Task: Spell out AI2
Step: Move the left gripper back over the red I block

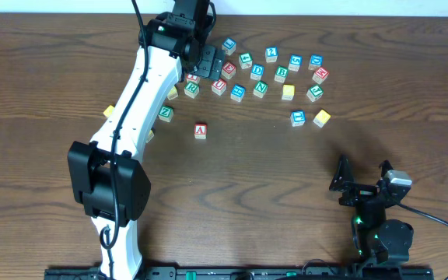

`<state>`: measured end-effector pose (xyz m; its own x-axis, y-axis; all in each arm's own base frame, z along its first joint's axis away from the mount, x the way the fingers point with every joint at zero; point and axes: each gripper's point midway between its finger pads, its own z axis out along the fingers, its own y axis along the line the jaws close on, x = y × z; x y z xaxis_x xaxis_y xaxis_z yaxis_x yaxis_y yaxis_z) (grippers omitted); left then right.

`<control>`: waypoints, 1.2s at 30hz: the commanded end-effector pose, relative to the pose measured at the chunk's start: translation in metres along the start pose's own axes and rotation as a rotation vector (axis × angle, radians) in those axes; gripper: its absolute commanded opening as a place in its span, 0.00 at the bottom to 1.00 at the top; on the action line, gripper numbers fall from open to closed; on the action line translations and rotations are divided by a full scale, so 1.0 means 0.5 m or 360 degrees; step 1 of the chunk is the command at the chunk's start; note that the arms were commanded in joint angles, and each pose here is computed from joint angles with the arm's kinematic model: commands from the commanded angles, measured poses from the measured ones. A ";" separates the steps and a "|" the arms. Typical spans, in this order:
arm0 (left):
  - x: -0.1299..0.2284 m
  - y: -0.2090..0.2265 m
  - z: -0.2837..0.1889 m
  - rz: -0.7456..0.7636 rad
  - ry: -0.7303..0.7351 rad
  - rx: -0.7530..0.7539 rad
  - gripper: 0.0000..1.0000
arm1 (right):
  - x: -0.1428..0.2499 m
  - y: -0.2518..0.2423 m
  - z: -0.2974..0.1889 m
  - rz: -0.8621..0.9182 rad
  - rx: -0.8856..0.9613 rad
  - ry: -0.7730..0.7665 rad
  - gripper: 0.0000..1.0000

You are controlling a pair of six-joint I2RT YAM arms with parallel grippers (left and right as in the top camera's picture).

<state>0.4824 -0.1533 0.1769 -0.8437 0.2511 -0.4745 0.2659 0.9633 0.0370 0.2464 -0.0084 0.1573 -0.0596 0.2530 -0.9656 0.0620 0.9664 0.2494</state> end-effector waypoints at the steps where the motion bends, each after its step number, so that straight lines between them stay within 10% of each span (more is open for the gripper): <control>1: -0.002 0.006 0.005 0.0100 0.0001 -0.0012 0.98 | 0.000 -0.002 0.000 0.0010 0.0003 -0.0003 0.99; 36: 0.081 0.053 0.252 0.0102 0.0283 -0.0035 0.80 | 0.000 -0.002 0.000 0.0010 0.0003 -0.0003 0.99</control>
<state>0.5136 -0.1309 0.0561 -0.8922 0.3167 -0.3220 0.3079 0.9481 0.0793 0.2464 -0.0084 0.1573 -0.0596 0.2530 -0.9656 0.0620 0.9664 0.2494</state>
